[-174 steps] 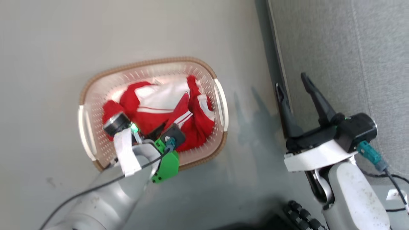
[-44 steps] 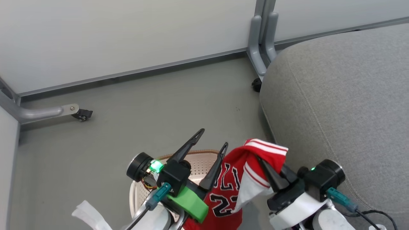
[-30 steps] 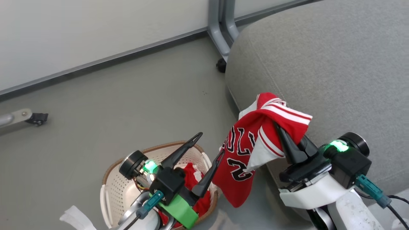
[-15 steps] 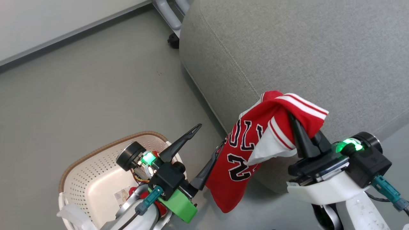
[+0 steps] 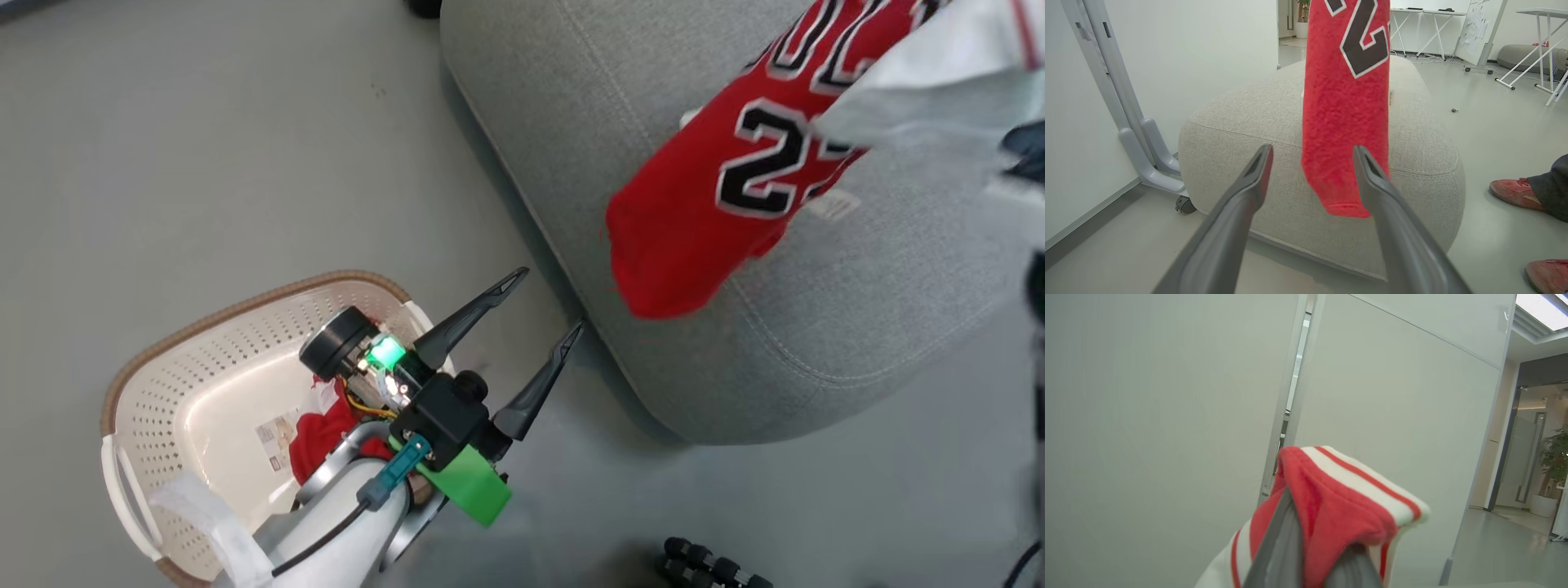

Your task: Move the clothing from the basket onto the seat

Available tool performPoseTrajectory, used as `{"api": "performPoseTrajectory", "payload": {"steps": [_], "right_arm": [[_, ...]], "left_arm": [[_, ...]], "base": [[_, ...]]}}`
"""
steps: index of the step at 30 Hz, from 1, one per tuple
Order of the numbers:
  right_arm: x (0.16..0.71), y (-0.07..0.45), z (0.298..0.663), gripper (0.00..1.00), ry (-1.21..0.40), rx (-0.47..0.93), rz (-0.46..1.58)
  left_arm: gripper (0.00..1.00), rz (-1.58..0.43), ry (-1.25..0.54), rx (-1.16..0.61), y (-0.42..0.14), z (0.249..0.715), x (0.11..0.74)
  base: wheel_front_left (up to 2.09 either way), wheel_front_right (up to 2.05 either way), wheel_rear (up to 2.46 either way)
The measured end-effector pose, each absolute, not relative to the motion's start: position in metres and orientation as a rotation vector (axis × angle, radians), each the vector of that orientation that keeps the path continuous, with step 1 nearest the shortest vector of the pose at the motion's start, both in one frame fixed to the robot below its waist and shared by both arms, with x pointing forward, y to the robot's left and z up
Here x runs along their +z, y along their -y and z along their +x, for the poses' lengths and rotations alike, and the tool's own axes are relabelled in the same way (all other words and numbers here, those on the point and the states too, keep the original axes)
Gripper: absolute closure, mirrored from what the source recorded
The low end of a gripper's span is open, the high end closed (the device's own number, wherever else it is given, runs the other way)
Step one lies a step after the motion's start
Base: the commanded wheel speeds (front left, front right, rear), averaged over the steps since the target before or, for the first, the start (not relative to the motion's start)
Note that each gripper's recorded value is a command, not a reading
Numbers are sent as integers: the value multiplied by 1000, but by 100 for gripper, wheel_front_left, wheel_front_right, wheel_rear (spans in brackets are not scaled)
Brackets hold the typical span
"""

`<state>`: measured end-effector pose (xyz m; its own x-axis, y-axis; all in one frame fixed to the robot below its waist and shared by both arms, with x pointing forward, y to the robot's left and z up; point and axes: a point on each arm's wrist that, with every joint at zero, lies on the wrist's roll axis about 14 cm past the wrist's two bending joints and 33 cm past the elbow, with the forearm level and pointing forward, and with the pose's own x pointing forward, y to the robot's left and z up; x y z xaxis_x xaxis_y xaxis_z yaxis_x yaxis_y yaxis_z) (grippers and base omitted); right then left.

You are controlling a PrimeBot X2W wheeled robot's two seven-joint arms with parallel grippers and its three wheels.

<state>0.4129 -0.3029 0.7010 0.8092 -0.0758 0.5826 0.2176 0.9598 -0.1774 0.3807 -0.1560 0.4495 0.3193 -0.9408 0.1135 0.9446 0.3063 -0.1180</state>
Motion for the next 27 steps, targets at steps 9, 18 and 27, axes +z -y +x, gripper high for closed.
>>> {"api": "performPoseTrajectory", "payload": {"steps": [9,18,27], "right_arm": [[759,353,475,100,708,-196,-431],[615,413,504,100,366,-365,-292],[440,446,431,0,-58,-618,-55]], "left_arm": [[0,-159,-22,-1200,138,408,411],[0,-180,-88,-1166,126,414,380],[0,-163,-130,-1138,114,416,366]], "base": [[0,0,0],[0,0,0],[0,0,0]]}}
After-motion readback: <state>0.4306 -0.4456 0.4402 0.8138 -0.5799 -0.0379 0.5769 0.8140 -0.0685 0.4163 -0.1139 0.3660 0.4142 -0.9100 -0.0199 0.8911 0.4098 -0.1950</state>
